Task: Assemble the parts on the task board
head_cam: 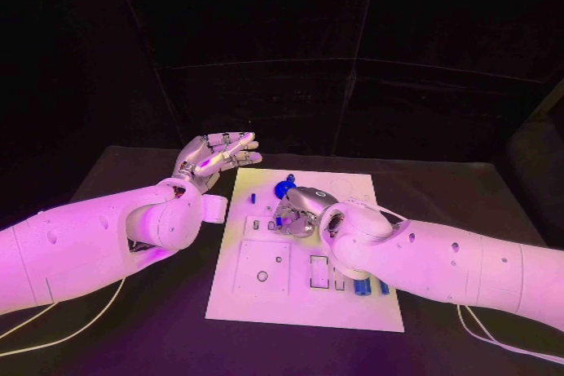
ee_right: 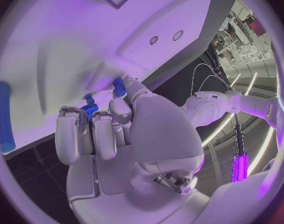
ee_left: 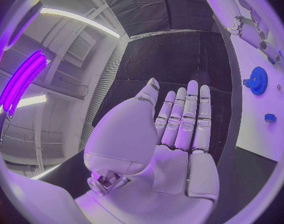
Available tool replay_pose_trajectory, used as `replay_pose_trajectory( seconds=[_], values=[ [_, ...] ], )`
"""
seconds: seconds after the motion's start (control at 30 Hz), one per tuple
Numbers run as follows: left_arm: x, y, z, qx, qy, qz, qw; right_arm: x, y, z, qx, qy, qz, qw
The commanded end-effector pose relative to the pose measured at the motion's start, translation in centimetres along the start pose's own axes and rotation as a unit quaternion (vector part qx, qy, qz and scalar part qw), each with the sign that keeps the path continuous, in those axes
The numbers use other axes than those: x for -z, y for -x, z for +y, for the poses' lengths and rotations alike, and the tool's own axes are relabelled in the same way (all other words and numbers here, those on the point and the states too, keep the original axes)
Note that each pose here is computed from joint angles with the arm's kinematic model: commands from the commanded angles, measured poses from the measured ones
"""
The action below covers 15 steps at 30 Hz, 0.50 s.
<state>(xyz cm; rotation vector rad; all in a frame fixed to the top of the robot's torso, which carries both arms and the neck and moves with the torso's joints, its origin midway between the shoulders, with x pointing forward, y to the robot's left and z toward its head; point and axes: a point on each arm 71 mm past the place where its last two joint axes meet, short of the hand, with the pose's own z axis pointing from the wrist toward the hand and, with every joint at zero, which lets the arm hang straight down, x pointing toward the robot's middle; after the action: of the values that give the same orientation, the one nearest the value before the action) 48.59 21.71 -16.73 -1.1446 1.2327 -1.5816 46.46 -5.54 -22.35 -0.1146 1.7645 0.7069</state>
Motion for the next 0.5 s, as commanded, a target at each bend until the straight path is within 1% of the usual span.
replay_pose_trajectory(
  seconds=[0.03, 0.5],
  values=[
    [-0.06, -0.16, -0.11, 0.002, -0.003, 0.006, 1.0, 0.07, -0.2, -0.24, 0.011, -0.009, 0.008, 1.0],
    [-0.07, -0.16, -0.1, 0.002, -0.003, 0.006, 1.0, 0.07, -0.26, -0.25, 0.018, -0.012, 0.012, 1.0]
  ],
)
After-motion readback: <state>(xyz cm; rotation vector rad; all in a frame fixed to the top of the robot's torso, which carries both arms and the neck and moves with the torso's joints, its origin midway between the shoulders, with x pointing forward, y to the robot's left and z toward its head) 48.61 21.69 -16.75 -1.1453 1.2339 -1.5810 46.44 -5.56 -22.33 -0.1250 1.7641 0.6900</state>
